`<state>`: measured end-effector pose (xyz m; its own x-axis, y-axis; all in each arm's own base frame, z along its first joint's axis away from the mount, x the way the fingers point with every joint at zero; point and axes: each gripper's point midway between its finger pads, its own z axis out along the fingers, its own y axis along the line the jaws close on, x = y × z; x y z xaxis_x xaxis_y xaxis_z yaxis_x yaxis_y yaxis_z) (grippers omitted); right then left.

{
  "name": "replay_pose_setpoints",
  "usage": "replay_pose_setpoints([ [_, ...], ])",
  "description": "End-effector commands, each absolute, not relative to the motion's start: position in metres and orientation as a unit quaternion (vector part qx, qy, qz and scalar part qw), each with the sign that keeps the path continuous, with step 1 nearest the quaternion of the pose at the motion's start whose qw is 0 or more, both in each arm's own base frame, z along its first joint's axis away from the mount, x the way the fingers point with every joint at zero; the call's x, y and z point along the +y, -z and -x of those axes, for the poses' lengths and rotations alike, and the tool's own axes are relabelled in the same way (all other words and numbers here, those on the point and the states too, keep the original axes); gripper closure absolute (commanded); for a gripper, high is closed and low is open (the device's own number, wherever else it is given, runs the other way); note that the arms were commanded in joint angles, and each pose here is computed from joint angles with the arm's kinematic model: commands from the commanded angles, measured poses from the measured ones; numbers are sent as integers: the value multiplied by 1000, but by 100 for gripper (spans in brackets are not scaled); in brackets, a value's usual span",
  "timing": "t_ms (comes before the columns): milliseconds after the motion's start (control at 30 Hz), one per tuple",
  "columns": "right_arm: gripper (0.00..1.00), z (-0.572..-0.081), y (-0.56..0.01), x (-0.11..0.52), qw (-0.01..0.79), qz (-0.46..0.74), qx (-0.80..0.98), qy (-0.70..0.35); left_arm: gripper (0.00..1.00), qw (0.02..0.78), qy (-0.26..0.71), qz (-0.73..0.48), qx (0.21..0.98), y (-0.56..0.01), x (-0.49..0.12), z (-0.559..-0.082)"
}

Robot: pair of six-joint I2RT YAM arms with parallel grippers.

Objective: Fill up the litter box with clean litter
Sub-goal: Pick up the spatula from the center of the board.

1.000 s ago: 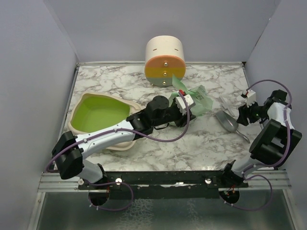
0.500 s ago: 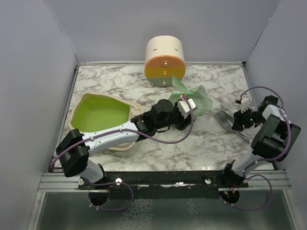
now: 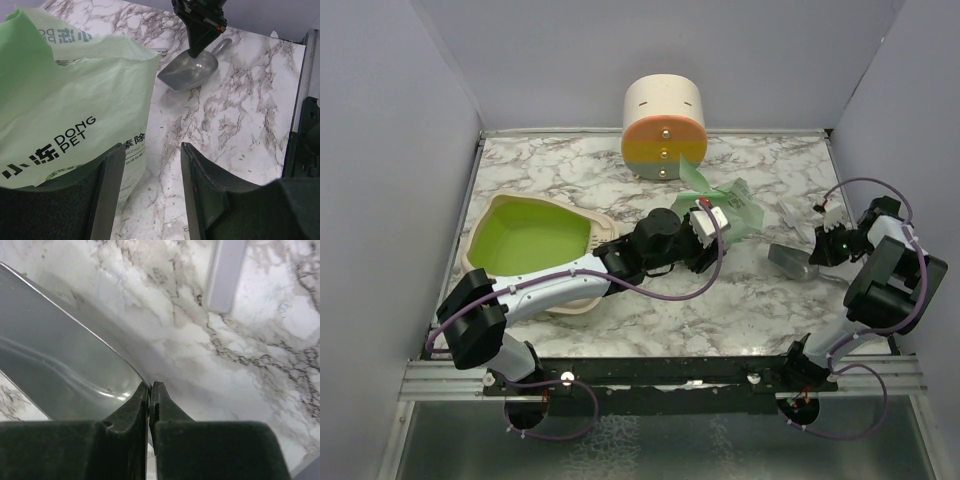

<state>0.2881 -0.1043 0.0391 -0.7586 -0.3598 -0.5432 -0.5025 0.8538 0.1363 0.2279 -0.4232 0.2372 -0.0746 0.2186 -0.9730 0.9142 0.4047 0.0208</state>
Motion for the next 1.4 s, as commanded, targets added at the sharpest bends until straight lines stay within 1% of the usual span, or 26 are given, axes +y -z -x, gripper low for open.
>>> replay_pose_setpoints([
  [0,99,-309,-78,-105,309,219,917,-124,48,544,339,-420,642,-257,-422,-225],
  [267,99,-314,-167,-74,379,224,880,-176,48,545,347,-406,646,-266,-423,-226],
  [433,99,-315,-237,-59,433,243,849,-178,38,572,339,-360,655,-282,-417,-239],
  [633,99,-309,-311,-34,483,281,809,-184,30,628,325,-357,610,-350,-415,-248],
  [700,99,-308,-329,-24,493,294,799,-180,25,638,329,-364,593,-373,-417,-246],
  [733,99,-308,-337,-20,498,300,794,-176,17,643,329,-370,584,-382,-417,-245],
  [767,99,-308,-345,-15,503,307,789,-172,13,648,330,-378,573,-395,-418,-243],
  [800,99,-309,-353,-10,509,312,784,-170,11,655,327,-382,563,-407,-417,-242],
  [900,99,-312,-375,7,518,327,771,-175,1,683,310,-381,540,-452,-408,-245],
  [1000,99,-314,-395,25,526,339,756,-192,1,704,309,-369,523,-496,-397,-244],
  [1100,99,-314,-410,40,532,343,746,-205,1,712,313,-360,516,-519,-388,-241],
  [1133,99,-313,-414,44,534,346,742,-209,2,711,316,-355,518,-522,-385,-241],
  [1233,99,-309,-425,57,542,353,731,-219,18,701,330,-346,529,-521,-381,-242],
  [1267,99,-308,-427,60,543,355,728,-220,20,694,332,-347,536,-516,-382,-243],
  [1300,99,-306,-428,62,544,359,726,-221,21,688,333,-347,544,-510,-383,-244],
  [1367,99,-302,-428,64,544,363,724,-218,16,675,333,-350,558,-498,-388,-248],
])
